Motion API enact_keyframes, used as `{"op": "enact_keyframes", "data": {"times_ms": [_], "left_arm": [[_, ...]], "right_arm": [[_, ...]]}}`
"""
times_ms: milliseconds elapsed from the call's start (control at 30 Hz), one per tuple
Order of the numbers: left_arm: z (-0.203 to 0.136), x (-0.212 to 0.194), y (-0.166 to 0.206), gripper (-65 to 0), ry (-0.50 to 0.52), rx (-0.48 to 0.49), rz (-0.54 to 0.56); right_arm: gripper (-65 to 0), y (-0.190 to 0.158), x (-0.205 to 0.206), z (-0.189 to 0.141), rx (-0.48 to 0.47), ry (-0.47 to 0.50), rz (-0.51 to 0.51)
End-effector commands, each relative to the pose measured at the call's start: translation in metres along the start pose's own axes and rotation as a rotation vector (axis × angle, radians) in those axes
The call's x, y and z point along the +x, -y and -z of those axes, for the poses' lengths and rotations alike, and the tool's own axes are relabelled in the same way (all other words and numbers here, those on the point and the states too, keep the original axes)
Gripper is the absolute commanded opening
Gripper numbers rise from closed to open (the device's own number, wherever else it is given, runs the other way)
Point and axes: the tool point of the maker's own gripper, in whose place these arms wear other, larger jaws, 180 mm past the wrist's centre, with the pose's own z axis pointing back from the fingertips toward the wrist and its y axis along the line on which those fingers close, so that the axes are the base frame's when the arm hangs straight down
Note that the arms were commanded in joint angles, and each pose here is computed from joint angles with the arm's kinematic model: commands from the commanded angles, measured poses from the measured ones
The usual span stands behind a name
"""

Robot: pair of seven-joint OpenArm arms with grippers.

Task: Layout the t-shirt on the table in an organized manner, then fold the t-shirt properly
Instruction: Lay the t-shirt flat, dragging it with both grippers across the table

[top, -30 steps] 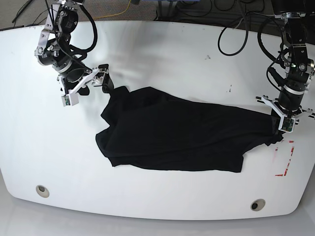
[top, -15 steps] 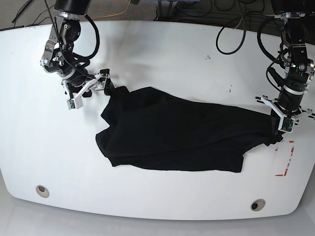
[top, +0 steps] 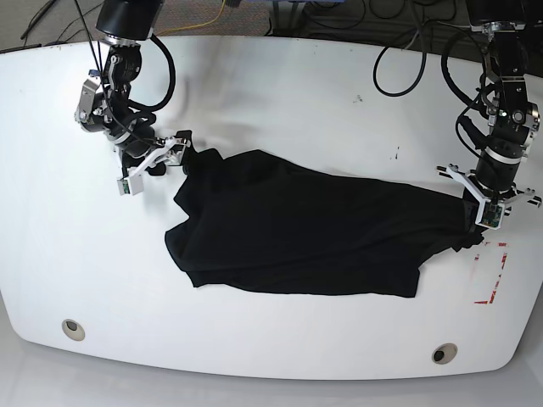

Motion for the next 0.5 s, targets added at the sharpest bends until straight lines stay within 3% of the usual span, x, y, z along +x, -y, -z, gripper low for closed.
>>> {"op": "enact_keyframes", "data": {"times_ms": [0, 467], "left_arm": [[-0.001, 0.017, -0.008, -65.0, 0.059, 0.018, 0.012], [-0.001, 0.018, -0.008, -65.0, 0.060, 0.019, 0.012]], "right_arm": [[-11.5, -0.009, 0.005, 0.002, 0.036, 0.017, 0.011], [-11.6, -0.023, -0.028, 0.014, 0.076, -0.026, 0.098]]}}
